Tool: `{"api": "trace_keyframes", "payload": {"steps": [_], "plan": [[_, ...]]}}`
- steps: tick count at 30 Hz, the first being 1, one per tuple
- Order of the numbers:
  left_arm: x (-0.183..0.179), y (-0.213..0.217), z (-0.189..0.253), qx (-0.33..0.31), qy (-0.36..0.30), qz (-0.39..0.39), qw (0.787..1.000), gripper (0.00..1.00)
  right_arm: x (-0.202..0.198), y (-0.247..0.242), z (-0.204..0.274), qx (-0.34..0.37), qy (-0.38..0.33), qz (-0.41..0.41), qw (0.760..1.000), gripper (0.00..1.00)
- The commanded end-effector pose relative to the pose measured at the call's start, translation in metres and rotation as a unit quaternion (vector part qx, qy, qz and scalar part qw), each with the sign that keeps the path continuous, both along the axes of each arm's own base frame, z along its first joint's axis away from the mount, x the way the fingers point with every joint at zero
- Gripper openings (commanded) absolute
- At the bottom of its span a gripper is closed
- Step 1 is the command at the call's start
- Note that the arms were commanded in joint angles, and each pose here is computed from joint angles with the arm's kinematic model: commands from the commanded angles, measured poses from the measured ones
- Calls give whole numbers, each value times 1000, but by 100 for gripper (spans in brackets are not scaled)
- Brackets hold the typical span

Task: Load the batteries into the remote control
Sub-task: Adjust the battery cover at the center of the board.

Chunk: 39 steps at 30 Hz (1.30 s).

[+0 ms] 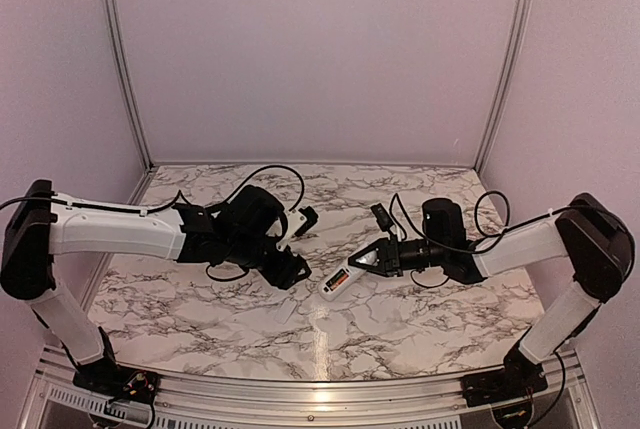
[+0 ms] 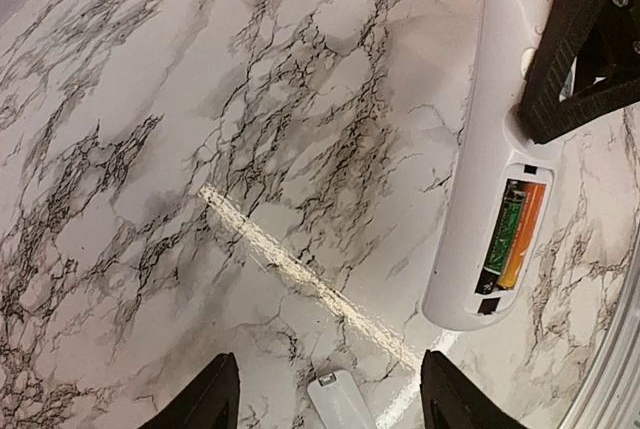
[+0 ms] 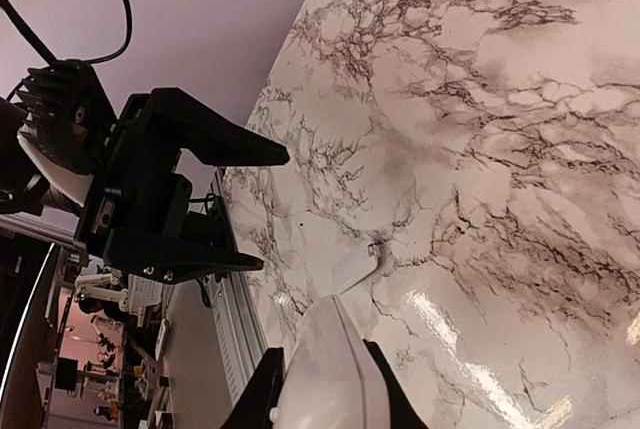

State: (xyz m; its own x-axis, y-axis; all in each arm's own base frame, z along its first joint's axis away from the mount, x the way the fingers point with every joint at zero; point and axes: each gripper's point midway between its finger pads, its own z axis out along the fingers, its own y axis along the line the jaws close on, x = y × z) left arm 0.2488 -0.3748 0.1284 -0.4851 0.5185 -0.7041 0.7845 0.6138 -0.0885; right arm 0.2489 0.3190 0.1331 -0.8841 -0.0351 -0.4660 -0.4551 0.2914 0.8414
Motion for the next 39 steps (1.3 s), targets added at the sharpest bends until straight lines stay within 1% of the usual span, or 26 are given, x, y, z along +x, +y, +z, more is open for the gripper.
{"api": "trace_keyframes", "payload": {"steps": [1,6,8,10,14,17,20,25,29,35,39], "plan": [[0,12,-33,61,33,24,997,64,3,-4,-21,-25,9,-13,1000,0],[-12,27,-71,130,84,26,988,61,3,-5,-30,-30,13,-13,999,0],[-15,32,-81,145,96,31,984,61,2,-4,-29,-28,12,-10,999,0],[-14,34,-86,159,95,36,982,63,3,-4,-30,-29,12,-10,999,0],[-11,31,-93,189,82,36,978,69,3,-3,-29,-27,11,-7,1000,0],[-14,24,-98,199,82,25,976,78,4,-4,-28,-28,10,-8,1000,0],[-13,20,-102,207,78,24,975,80,5,-6,-29,-28,12,-9,999,0],[-5,28,-113,243,68,42,967,77,6,-7,-30,-29,12,-10,999,0],[0,43,-120,267,67,65,959,73,7,-8,-28,-28,9,-10,1000,0],[16,78,-122,268,92,126,951,64,7,-10,-28,-30,8,-10,999,0],[17,101,-129,278,108,155,942,62,7,-10,-27,-29,6,-9,1000,0]]}}
